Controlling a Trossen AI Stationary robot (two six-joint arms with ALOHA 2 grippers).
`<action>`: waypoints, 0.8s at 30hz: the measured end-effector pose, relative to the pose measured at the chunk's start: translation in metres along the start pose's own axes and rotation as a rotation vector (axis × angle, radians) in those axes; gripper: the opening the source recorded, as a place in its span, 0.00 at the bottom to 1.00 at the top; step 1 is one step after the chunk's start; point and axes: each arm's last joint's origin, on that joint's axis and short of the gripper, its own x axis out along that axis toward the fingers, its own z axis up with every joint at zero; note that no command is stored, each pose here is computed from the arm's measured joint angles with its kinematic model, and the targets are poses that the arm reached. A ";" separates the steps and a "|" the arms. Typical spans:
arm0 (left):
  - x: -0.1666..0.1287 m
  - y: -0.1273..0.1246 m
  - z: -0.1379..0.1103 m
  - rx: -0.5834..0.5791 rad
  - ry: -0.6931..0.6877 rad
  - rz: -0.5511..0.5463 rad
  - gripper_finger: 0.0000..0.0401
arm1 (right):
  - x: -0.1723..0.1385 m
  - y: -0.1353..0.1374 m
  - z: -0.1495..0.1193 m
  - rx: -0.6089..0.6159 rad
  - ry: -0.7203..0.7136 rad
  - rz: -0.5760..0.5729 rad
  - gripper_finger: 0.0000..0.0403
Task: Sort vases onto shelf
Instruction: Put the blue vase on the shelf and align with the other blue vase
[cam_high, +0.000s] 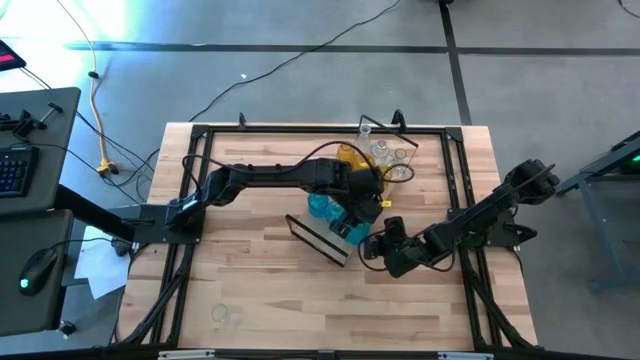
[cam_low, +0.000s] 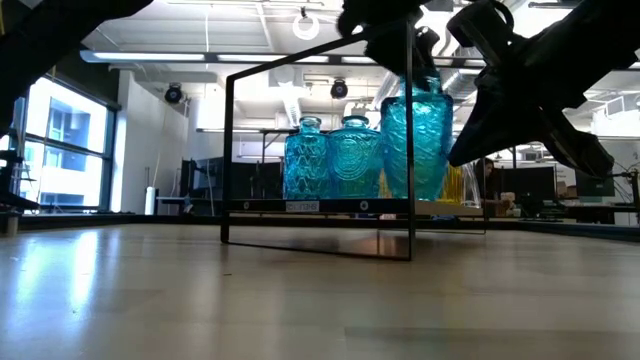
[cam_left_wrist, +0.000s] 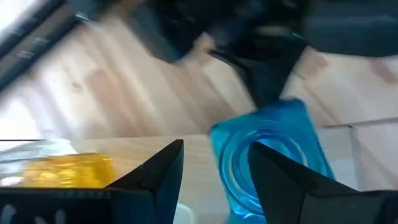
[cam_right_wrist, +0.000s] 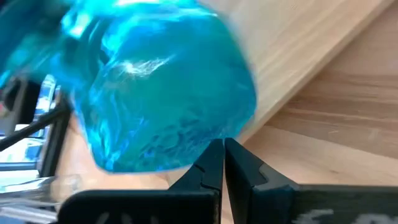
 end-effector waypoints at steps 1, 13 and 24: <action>-0.002 0.002 0.002 0.002 -0.010 0.028 0.42 | 0.000 0.001 0.000 0.003 0.002 0.005 0.00; -0.007 0.000 0.005 -0.002 -0.018 0.045 0.42 | 0.000 0.002 0.000 0.007 0.000 0.011 0.00; -0.017 0.000 0.007 -0.023 -0.014 0.084 0.42 | 0.000 0.001 0.000 0.004 0.006 0.008 0.00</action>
